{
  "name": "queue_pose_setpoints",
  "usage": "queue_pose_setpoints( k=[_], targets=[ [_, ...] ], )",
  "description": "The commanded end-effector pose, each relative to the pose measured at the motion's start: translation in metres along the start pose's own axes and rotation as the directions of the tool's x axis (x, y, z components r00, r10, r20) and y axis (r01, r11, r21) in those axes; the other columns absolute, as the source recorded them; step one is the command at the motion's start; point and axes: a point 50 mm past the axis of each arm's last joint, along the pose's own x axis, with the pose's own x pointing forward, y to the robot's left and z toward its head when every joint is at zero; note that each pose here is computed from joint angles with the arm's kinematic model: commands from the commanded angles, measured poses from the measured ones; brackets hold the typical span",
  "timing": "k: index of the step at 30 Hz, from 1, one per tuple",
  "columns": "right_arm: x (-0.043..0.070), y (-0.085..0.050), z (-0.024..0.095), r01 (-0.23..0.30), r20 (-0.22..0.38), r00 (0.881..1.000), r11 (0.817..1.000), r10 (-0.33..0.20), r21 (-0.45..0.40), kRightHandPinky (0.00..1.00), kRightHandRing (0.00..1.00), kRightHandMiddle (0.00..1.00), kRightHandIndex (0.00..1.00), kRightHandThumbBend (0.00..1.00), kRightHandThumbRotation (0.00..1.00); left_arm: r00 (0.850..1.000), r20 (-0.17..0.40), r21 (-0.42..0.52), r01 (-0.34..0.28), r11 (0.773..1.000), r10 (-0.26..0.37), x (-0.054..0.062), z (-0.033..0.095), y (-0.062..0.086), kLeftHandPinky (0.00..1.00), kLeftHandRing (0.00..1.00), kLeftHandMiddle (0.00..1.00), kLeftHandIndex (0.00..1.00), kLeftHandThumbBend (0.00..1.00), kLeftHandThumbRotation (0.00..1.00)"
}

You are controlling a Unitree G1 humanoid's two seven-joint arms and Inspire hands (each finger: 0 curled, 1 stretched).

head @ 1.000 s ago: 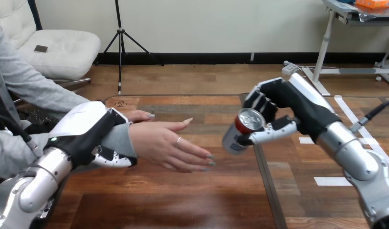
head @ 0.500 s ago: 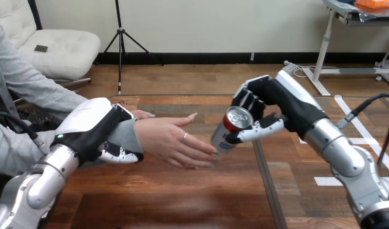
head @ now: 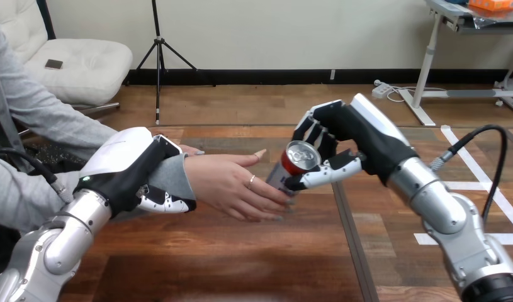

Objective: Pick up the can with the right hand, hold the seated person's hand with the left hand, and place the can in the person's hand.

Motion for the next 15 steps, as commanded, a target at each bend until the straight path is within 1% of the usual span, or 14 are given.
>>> queue_pose_setpoints(
  k=[1,9,15],
  targets=[
    [0.0246,-0.0208,0.036,0.067,0.141,0.988,0.997,-0.062,-0.029,0.25,0.28,0.34,0.41,0.82,0.0,0.967,0.169,-0.012,-0.191,0.982,0.19,0.0234,0.0379,0.0453,0.11,0.15,0.22,0.24,0.62,0.0],
    [0.027,-0.0169,0.0396,0.06,0.145,0.988,0.998,-0.056,-0.022,0.26,0.29,0.35,0.41,0.82,0.0,0.968,0.17,-0.017,-0.186,0.982,0.186,0.0254,0.0407,0.0436,0.11,0.16,0.22,0.24,0.61,0.0],
    [0.0281,-0.0143,0.0423,0.059,0.152,0.987,0.998,-0.054,-0.028,0.24,0.27,0.34,0.41,0.82,0.0,0.967,0.175,-0.028,-0.184,0.983,0.186,0.0272,0.0425,0.0422,0.11,0.16,0.23,0.25,0.61,0.0]
  ],
)
